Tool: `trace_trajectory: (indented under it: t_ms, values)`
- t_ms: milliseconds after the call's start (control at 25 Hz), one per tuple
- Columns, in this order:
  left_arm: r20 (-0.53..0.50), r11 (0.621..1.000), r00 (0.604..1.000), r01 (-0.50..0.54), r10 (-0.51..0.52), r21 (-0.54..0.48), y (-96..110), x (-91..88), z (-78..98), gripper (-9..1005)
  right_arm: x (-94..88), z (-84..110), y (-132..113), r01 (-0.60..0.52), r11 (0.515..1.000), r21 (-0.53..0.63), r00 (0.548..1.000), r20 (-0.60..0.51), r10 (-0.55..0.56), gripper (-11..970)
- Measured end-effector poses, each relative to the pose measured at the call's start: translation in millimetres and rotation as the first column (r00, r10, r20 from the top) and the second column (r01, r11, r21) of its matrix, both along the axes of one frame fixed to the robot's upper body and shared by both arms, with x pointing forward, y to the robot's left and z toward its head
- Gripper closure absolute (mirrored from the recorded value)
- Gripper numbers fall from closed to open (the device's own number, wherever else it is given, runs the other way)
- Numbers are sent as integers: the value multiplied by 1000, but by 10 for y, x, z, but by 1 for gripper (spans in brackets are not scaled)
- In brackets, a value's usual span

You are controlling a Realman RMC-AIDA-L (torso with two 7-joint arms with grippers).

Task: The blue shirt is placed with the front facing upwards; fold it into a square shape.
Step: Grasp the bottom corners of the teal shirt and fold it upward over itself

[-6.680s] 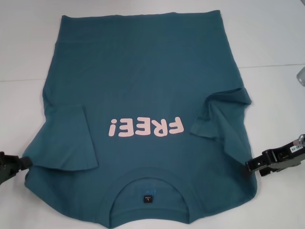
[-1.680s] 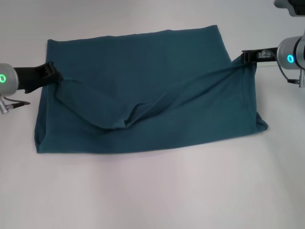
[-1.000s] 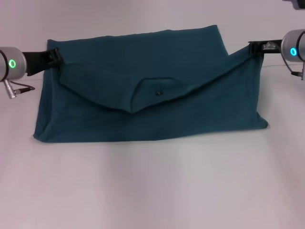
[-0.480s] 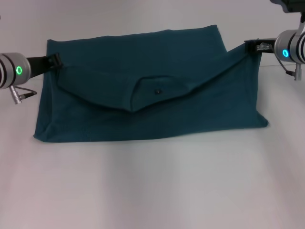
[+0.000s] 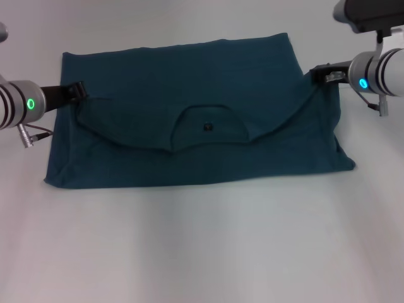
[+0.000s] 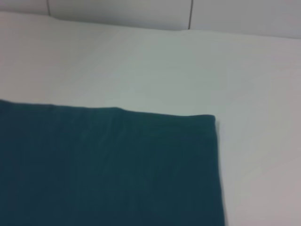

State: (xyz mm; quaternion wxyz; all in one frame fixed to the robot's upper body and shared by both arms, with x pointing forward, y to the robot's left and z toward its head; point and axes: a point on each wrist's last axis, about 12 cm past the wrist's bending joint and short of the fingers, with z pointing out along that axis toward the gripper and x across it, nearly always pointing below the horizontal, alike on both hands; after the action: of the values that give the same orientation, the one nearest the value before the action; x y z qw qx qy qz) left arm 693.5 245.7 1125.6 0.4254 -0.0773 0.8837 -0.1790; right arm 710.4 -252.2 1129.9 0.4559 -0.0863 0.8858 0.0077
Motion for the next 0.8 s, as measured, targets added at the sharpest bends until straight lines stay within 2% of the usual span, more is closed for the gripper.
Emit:
trace_trajectory:
  t_ms: [520,640,760,800]
  values:
    - [-12,1000,1000,8,-8,6,-14,-59,-85,976,-38,-80,123,-65,992,-106,998,-13,64,907]
    - [-21,1000,1000,6,-6,0,-4,-76,-109,930,-44,-87,167,-83,988,-131,997,-14,82,901]
    - [-34,1000,999,2,-3,-19,8,-97,-131,883,-41,-73,179,-74,992,-107,997,-16,73,896]
    - [-37,1000,999,0,-1,-27,18,-106,-137,867,-42,-62,175,-66,994,-87,998,-16,65,856]
